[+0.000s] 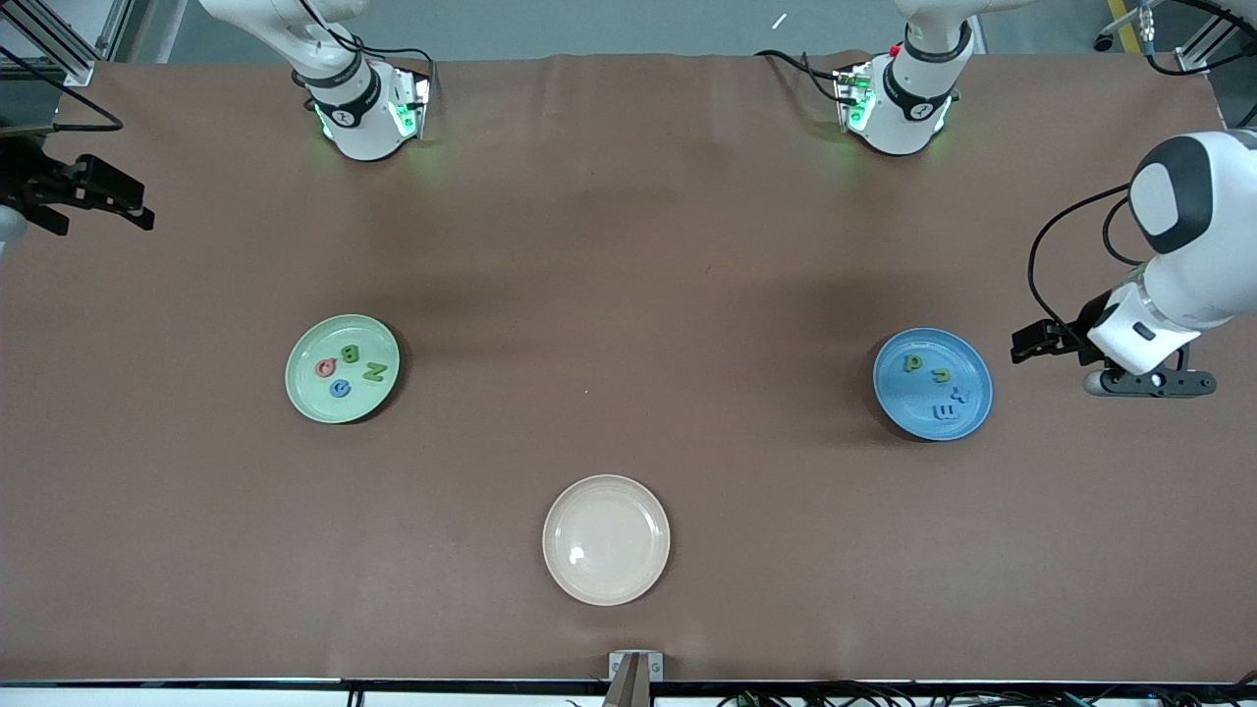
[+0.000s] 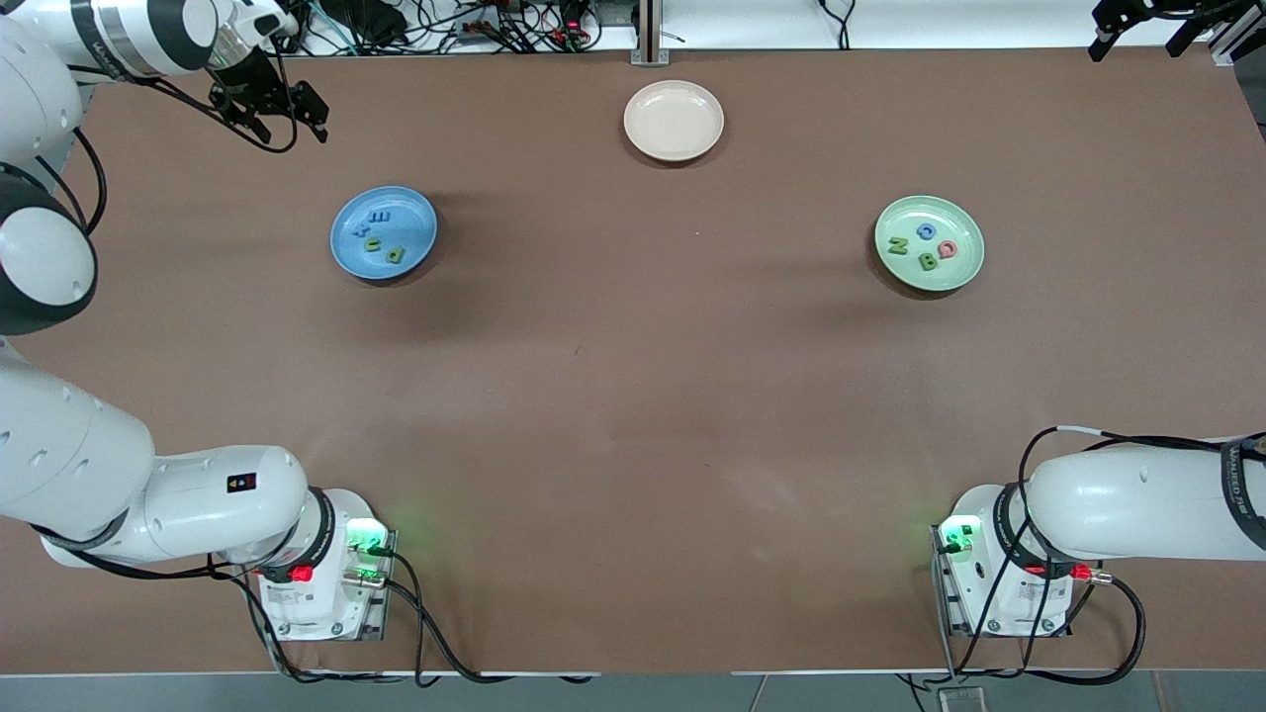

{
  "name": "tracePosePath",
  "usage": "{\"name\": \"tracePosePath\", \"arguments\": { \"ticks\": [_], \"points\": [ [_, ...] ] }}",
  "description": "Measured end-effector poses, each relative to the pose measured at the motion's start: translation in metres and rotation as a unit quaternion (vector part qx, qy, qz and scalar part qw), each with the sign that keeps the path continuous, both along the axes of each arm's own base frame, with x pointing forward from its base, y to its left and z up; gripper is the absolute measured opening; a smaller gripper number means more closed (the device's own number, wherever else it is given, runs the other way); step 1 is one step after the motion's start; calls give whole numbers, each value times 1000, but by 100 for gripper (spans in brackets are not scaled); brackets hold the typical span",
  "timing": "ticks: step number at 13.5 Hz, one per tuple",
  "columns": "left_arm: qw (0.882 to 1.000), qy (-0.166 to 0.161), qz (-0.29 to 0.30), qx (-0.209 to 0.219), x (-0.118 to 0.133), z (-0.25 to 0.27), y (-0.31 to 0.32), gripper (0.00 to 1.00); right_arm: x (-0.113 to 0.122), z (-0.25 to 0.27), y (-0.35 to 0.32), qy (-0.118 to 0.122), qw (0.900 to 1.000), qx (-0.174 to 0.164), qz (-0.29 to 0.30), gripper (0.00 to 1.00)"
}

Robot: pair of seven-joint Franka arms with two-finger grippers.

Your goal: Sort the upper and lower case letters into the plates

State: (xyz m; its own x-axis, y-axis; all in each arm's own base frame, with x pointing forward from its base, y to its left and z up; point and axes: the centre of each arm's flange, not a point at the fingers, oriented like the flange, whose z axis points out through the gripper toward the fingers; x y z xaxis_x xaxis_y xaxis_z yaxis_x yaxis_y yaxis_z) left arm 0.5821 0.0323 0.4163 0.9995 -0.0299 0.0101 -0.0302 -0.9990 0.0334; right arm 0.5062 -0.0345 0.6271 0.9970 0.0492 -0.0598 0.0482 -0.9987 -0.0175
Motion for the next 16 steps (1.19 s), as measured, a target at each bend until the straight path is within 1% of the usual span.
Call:
{"name": "tracePosePath", "arguments": {
  "ticks": [3, 4, 6, 11, 13, 16],
  "points": [
    [1000, -20, -1, 3, -2, 27, -3, 100, 0, 0, 0, 0, 1000, 0, 0, 100],
    [1000, -21, 0, 3, -3, 35, -2, 100, 0, 0, 0, 0, 1000, 0, 0, 100],
    [1000, -8, 1, 3, -4, 55, 0, 100, 0, 0, 0, 0, 1000, 0, 0, 100],
    [1000, 4, 4, 3, -3, 119, 5, 100, 0, 0, 0, 0, 1000, 0, 0, 100],
    [1000, 1, 7, 4, -4, 140, 10, 100, 0, 0, 0, 0, 1000, 0, 0, 100],
    [1000, -10, 10, 4, -6, 154, 13, 100, 0, 0, 0, 0, 1000, 0, 0, 100]
  ]
}}
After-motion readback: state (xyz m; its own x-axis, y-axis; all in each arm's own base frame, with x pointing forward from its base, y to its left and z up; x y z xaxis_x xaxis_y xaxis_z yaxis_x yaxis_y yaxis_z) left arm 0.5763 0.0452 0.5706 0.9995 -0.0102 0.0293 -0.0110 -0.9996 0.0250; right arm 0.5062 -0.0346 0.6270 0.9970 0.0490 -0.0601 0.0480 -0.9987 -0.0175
